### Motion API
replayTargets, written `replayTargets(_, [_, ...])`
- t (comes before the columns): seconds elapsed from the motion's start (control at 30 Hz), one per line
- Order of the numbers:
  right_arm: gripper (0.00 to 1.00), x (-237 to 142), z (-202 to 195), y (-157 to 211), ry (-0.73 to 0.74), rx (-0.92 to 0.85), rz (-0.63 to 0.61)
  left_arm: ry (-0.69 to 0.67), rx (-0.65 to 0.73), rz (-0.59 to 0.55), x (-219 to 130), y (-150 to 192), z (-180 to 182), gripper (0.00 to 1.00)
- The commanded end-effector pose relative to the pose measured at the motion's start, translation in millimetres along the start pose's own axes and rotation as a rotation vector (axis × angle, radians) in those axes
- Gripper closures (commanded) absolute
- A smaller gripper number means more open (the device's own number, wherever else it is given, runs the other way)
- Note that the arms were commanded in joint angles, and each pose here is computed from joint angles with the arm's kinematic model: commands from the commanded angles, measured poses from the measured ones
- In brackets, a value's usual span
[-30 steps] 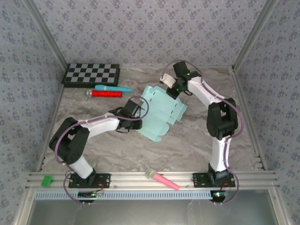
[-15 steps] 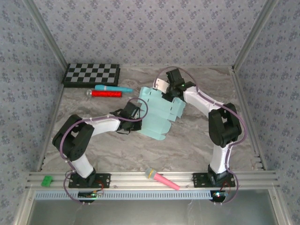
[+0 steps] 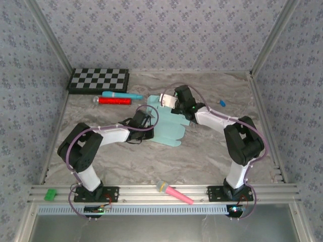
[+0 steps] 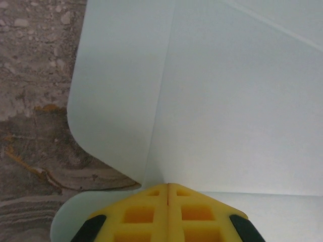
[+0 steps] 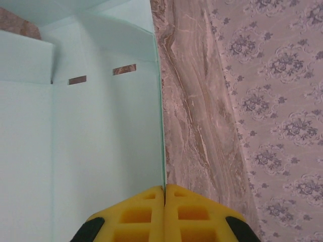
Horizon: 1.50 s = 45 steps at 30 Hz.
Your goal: Fold the paper box
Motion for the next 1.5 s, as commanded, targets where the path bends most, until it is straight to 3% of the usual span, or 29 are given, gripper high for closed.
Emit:
replayTargets(0.0, [1.00,-7,1,-10,0.072,-0.051,-0.068,0.010,-0.032,-0.008,7,1,2,1.00])
replayTargets(0.53, [1.00,-7,23,-7,0.112,-0.158,-0.133,0.045,-0.015,-0.044,4,-5,-6,1.00])
replayTargets(0.83, [1.00,-2,19,-6,0.133,-0.201,-0.163,-0.033,0.087,-0.166,-53,-23,-18,0.70])
replayTargets(0.97, [1.00,-2,16,-8,0.149,-0.217,-0.177,-0.081,0.109,-0.226,-80,-29,-15,0.61])
replayTargets(1.3, [1.00,-1,18,-7,0.146,-0.228,-0.187,-0.177,-0.014,-0.306,-126,-64,41,0.58])
replayTargets(1.47, [1.00,0,20,-8,0.137,-0.231,-0.192,-0.237,-0.082,-0.308,-130,-83,79,0.52])
Point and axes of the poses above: each hand's point on the last joint's axis, 136 mm out from that joint toward the fingers, its own x axis out along the fingers, its own z axis along the line the jaws close on, y = z × x, the point moved 10 cm from there along -x, back along the fingers, and after that the axes turned 9 degrees about x, right-handed, at the moved point
